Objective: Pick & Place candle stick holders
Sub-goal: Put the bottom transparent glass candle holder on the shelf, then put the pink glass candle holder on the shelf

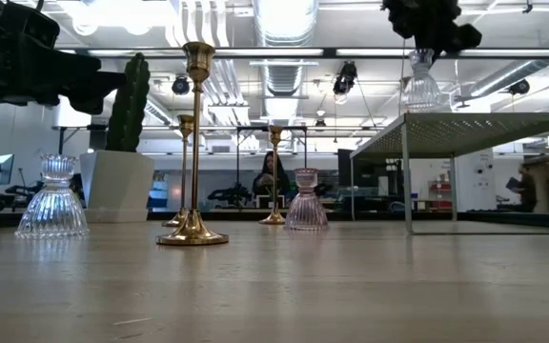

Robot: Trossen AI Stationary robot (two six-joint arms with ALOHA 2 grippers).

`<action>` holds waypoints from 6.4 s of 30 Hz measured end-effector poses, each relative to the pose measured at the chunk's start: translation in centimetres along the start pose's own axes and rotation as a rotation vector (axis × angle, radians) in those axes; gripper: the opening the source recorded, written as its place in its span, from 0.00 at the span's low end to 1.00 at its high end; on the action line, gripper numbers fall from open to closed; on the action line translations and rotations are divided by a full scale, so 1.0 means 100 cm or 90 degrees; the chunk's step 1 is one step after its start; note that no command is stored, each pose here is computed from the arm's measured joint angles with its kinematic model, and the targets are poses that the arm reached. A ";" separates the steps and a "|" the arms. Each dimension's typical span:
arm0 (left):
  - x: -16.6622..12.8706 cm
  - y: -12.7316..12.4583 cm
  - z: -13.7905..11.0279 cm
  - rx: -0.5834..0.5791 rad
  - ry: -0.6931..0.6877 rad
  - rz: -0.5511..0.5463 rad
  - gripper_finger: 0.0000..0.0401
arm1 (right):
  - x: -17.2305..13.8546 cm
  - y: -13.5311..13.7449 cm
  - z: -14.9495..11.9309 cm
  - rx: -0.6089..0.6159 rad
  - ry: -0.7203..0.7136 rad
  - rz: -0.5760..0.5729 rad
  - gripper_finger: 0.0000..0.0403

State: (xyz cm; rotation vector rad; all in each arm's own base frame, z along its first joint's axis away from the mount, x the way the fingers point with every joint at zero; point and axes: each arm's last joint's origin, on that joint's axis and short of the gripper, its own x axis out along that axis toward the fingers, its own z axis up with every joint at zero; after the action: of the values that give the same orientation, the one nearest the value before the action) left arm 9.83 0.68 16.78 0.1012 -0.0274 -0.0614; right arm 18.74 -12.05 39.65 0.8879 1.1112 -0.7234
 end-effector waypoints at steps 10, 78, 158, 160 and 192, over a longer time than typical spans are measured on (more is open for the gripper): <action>0.000 0.000 0.000 0.000 0.000 0.000 0.65 | -0.001 -0.039 0.020 0.057 -0.010 -0.014 0.06; 0.000 0.000 0.000 0.000 0.000 0.000 0.65 | 0.035 -0.078 0.052 0.048 0.030 -0.037 0.20; 0.000 0.000 0.000 0.000 0.000 0.000 0.65 | 0.070 0.199 -0.094 -0.412 -0.106 0.027 0.18; 0.000 0.000 0.000 0.000 0.000 0.000 0.65 | 0.088 0.203 -0.087 -0.414 -0.089 -0.005 0.19; 0.000 0.000 0.000 -0.001 0.003 0.000 0.65 | 0.188 0.194 -0.001 -0.472 -0.026 -0.097 0.47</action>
State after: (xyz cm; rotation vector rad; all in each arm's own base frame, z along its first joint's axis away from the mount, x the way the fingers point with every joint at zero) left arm 9.86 0.68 16.75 0.1006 -0.0231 -0.0612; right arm 40.63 -3.86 26.21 0.1599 1.2885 -0.3909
